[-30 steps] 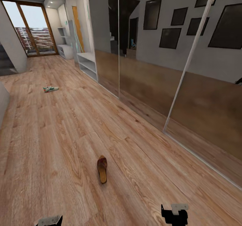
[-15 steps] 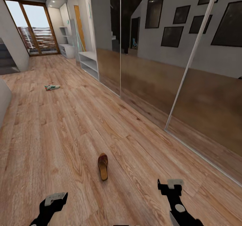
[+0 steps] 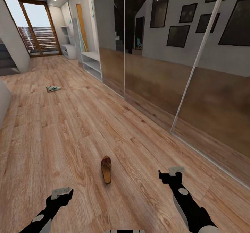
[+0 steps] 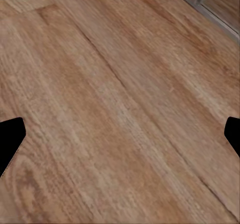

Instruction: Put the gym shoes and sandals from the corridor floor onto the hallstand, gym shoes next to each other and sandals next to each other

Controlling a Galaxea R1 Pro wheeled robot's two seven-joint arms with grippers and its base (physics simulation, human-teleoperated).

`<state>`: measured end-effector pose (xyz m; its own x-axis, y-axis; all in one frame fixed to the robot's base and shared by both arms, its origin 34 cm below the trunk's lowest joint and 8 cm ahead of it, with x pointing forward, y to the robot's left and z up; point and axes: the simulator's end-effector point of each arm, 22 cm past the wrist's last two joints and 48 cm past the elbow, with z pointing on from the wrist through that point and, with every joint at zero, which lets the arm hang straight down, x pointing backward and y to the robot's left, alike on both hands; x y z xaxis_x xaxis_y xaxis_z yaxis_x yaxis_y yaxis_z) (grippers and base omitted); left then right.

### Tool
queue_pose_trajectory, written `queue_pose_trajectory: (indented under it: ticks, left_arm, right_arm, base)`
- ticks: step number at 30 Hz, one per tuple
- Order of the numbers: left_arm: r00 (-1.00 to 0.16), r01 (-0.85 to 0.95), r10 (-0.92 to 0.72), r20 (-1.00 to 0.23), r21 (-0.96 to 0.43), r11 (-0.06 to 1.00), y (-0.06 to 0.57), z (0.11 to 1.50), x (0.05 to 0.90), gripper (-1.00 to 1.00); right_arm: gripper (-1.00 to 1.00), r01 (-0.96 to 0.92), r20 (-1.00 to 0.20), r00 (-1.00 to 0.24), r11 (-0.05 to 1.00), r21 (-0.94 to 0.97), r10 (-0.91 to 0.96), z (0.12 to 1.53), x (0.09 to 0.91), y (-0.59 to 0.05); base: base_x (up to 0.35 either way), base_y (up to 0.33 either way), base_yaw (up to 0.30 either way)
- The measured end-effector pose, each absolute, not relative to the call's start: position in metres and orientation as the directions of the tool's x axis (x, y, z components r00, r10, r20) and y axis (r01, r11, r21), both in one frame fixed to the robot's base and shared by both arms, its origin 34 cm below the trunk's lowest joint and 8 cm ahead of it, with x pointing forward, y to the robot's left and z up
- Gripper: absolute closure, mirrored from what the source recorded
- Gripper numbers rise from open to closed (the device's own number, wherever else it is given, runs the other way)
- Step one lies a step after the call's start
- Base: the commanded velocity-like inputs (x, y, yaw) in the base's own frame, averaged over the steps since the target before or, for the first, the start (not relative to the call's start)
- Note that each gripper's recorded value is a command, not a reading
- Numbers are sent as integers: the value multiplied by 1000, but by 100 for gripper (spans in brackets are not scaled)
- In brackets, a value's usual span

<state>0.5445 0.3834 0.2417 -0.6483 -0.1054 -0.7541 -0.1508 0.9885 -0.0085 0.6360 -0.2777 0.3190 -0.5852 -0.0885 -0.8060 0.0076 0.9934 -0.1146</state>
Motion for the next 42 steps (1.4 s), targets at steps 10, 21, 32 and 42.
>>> queue_pose_trajectory:
  ticks: [10,21,32,42]
  left_arm:
    - [-654,-123,-105,-749,-32,992,361,240,548,-100]
    - [-660,-155,-125,-740,-29,988,370,233,532,-100]
    - [-592,-132,-115,-798,-45,990,353,252,560,-100]
    - [-586,-83,-99,-804,-61,995,326,263,589,-100]
  right_arm:
    - [-100,12,-789,-612,997,-82,-58,308,628,-267]
    - [-100,-11,-789,-611,997,-71,-63,308,628,-252]
    - [-100,-14,-776,-628,997,-71,-64,300,621,-250]
    - [-100,-15,-770,-635,997,-71,-65,296,618,-250]
  base:
    - [0,0,0]
    - [0,0,0]
    - [0,0,0]
    - [0,0,0]
